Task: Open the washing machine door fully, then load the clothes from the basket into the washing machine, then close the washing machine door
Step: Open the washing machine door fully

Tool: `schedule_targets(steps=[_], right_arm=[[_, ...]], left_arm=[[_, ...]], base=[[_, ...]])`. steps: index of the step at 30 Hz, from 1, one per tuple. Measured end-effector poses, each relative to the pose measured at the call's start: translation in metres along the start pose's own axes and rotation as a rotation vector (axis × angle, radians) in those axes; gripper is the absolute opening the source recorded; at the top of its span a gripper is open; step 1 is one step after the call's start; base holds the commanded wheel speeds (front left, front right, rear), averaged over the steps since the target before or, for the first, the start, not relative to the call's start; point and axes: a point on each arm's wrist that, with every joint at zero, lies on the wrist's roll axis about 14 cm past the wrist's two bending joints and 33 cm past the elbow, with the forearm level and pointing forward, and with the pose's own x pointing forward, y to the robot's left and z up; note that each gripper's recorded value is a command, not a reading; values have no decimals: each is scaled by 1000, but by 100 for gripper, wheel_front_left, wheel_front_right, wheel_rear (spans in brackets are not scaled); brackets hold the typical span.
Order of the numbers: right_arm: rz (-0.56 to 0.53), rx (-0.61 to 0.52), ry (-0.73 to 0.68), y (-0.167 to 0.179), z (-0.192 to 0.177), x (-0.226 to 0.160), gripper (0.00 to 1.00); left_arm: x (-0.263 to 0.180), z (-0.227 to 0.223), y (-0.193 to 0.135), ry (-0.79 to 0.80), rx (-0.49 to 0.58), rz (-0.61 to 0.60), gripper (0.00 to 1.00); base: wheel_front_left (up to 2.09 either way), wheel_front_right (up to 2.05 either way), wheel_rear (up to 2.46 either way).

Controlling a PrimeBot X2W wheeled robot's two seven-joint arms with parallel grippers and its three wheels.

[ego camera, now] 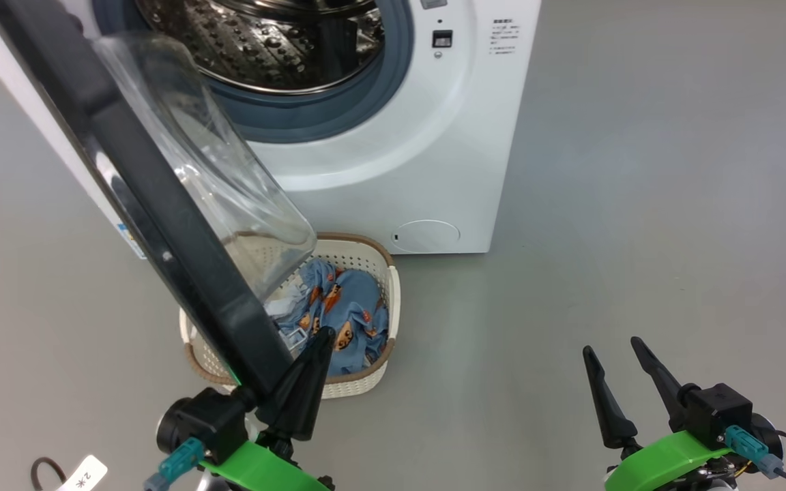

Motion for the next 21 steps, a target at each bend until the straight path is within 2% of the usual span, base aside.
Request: schedule_targets(steps=[21], right_arm=[[102,24,3,35,-2,19,100]], left_arm=[[-40,9,48,-23,14,194,0]], base=[[0,0,0]])
